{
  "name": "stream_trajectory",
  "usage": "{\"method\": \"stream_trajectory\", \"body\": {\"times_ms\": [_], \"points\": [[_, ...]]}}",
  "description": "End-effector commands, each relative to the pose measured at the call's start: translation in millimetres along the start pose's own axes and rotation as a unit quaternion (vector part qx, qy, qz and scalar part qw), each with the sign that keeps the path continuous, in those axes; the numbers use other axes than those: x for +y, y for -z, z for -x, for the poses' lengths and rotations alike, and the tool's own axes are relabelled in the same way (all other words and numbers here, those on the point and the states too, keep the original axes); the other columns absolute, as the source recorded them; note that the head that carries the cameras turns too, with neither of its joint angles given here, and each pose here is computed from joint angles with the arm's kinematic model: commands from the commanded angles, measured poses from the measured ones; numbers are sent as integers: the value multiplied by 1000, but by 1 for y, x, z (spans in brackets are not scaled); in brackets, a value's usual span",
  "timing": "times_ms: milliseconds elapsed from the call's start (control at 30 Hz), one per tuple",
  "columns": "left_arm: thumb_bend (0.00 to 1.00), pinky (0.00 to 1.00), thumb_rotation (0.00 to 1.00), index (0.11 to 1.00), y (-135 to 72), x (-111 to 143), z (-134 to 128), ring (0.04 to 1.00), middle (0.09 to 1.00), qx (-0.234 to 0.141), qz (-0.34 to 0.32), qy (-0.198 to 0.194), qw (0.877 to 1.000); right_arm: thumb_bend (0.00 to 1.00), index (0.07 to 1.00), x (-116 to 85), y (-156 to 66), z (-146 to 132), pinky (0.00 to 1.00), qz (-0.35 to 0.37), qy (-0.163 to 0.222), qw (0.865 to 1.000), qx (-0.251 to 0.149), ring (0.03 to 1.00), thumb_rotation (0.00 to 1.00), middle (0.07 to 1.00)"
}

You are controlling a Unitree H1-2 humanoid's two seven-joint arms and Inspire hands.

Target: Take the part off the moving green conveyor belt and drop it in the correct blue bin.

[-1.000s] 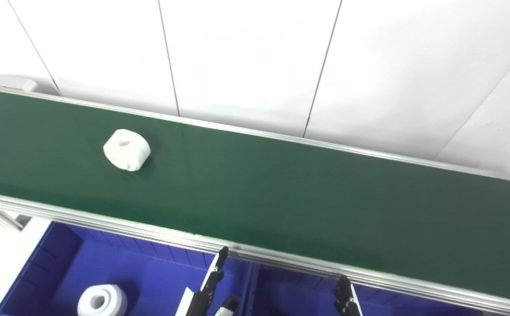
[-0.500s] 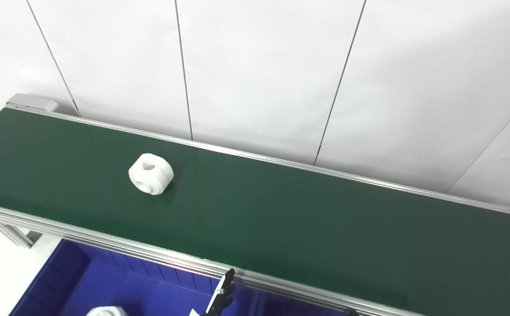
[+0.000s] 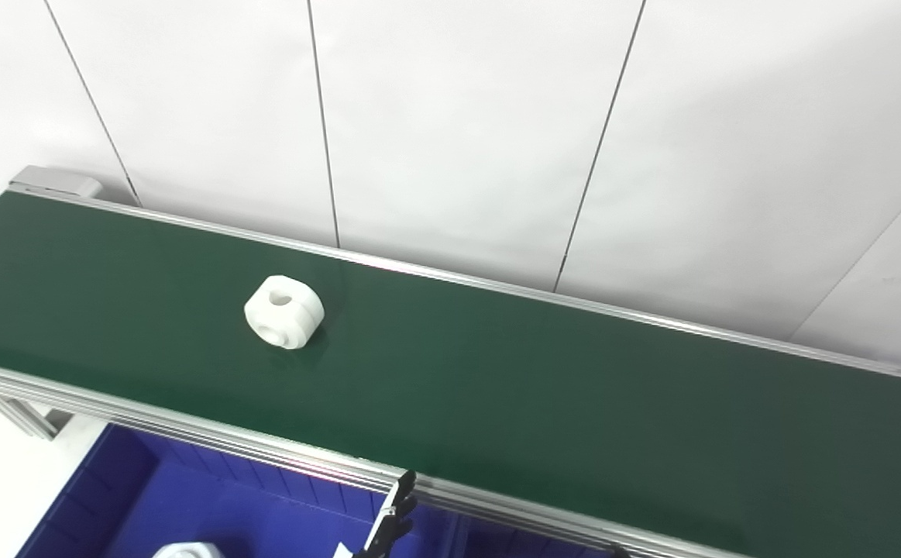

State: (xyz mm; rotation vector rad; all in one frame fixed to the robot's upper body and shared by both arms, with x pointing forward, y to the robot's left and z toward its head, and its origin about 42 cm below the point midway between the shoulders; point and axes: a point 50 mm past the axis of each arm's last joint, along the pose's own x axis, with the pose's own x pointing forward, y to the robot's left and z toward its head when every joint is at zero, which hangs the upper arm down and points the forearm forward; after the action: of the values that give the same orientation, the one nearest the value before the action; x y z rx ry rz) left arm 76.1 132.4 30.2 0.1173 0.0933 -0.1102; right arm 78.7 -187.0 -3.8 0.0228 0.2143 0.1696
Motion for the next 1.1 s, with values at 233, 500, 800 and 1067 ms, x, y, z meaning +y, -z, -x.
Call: {"method": "stream_trajectory", "body": {"times_ms": [233,500,800,1067], "points": [[854,791,531,1000,-87,29,-28,917,960,-204,-26,-17,978,722,1000,11,-14,-2,1000,-8,-2,999,-46,995,972,1000],[1000,705,361,913,-150,90,-87,900,966,-331,-159,-17,930,715,1000,13,-14,-4,1000,-16,-1,999,-48,992,967,1000],[1000,896,326,899,-175,129,-142,970,981,-331,-336,-2,882,714,1000,15,-14,-6,1000,-12,-4,999,-47,989,978,1000],[1000,998,222,940,-167,157,-203,984,1000,-284,-483,20,828,726,1000,16,-16,-7,994,-5,-9,999,-47,981,992,1000]]}}
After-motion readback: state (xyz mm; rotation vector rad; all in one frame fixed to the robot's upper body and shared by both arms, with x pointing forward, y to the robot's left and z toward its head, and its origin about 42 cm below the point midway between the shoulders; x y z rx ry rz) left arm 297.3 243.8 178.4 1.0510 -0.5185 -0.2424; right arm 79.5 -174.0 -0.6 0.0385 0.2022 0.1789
